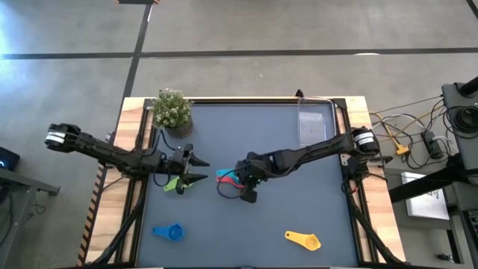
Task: Nest measuring cups in basket
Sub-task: Stack the light blue measuring cup on top of the red measuring cup, then stack the green measuring cup on top of the light blue measuring cup
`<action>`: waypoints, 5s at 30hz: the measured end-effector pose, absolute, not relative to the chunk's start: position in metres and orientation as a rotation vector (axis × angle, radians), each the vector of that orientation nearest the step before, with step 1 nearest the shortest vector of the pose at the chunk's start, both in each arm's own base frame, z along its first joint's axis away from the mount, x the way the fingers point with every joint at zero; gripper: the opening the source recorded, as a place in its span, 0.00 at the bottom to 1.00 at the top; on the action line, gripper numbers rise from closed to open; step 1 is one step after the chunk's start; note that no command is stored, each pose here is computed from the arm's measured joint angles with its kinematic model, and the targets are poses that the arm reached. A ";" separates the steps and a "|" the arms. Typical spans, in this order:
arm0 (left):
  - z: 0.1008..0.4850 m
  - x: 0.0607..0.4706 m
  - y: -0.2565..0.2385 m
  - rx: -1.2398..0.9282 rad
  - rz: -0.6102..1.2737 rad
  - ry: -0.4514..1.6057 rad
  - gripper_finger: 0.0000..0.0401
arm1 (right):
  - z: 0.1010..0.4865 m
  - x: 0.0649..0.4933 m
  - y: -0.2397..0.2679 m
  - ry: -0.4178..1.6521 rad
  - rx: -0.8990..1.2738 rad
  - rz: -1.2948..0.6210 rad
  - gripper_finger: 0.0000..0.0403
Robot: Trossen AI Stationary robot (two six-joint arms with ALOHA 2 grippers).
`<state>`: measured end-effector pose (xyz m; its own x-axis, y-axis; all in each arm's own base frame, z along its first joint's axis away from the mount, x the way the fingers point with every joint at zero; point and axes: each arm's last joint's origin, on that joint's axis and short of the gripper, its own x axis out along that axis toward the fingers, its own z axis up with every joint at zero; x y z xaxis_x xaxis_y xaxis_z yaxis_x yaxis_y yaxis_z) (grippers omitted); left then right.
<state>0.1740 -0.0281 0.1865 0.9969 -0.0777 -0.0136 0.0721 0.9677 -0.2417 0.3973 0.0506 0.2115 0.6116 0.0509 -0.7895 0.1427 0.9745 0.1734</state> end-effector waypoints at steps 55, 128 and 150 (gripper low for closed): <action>0.171 0.178 -0.025 -0.326 0.070 0.175 0.51 | 0.209 0.280 0.060 0.140 0.038 0.135 0.29; 0.202 0.156 -0.060 -0.248 0.290 1.236 0.70 | 0.216 0.245 0.066 0.103 0.074 0.187 0.28; 0.161 0.125 -0.049 -0.389 0.314 1.238 0.72 | 0.216 0.245 0.066 0.106 0.070 0.186 0.28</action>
